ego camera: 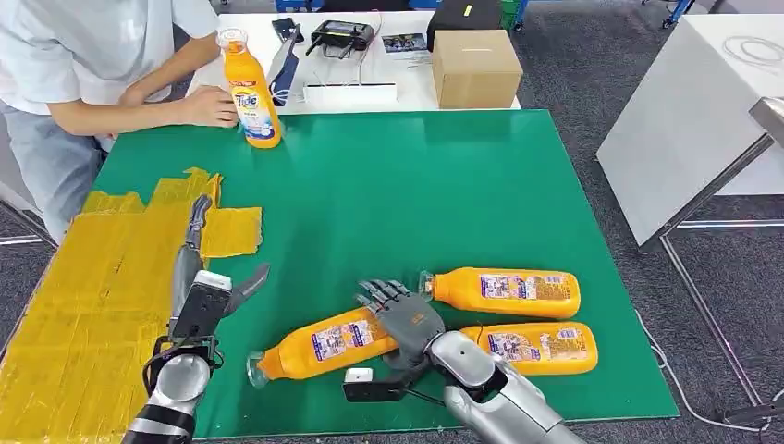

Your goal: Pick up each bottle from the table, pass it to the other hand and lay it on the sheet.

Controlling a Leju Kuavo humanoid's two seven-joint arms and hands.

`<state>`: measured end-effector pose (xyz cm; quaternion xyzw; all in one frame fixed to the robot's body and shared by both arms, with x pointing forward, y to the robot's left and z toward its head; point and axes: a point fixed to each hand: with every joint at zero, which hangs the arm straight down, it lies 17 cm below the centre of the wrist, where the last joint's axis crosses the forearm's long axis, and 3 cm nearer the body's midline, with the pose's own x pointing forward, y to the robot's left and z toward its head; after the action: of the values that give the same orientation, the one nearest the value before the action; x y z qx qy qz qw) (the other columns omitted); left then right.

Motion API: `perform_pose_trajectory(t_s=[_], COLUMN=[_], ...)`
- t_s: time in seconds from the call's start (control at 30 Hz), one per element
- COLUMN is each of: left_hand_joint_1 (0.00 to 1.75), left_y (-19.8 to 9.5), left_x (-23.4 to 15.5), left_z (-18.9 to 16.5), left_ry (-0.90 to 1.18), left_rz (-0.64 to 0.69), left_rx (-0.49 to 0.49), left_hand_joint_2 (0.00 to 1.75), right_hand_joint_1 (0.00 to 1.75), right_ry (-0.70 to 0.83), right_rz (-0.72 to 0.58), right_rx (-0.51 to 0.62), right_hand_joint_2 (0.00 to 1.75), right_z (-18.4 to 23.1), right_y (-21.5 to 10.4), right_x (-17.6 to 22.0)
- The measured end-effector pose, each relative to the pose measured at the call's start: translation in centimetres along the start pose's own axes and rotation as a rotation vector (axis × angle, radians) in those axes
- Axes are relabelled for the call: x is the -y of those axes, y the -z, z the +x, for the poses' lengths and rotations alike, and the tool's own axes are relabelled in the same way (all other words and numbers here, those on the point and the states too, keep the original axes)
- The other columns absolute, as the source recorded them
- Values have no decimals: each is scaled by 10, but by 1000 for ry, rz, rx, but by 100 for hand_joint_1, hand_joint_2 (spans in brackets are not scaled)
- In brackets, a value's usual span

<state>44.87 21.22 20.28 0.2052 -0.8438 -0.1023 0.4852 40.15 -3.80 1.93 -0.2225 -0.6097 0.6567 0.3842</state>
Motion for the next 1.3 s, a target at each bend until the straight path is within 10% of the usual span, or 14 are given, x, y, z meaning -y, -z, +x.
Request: perform_pose_trajectory(t_s=[1.23, 1.3], left_hand_joint_1=[0, 0], left_y=[1, 1], left_x=[26, 28], left_z=[2, 3], left_ry=[-45, -47], left_rz=[-42, -48], left_rx=[-3, -2], left_hand_joint_2=[175, 175], right_hand_joint_1=[0, 21], right_ry=[-69, -76], right_rz=[122, 144], right_rx=[32, 18], right_hand_joint_2=[175, 175], right_z=[9, 4], right_y=[41, 42], right_x=[3, -1])
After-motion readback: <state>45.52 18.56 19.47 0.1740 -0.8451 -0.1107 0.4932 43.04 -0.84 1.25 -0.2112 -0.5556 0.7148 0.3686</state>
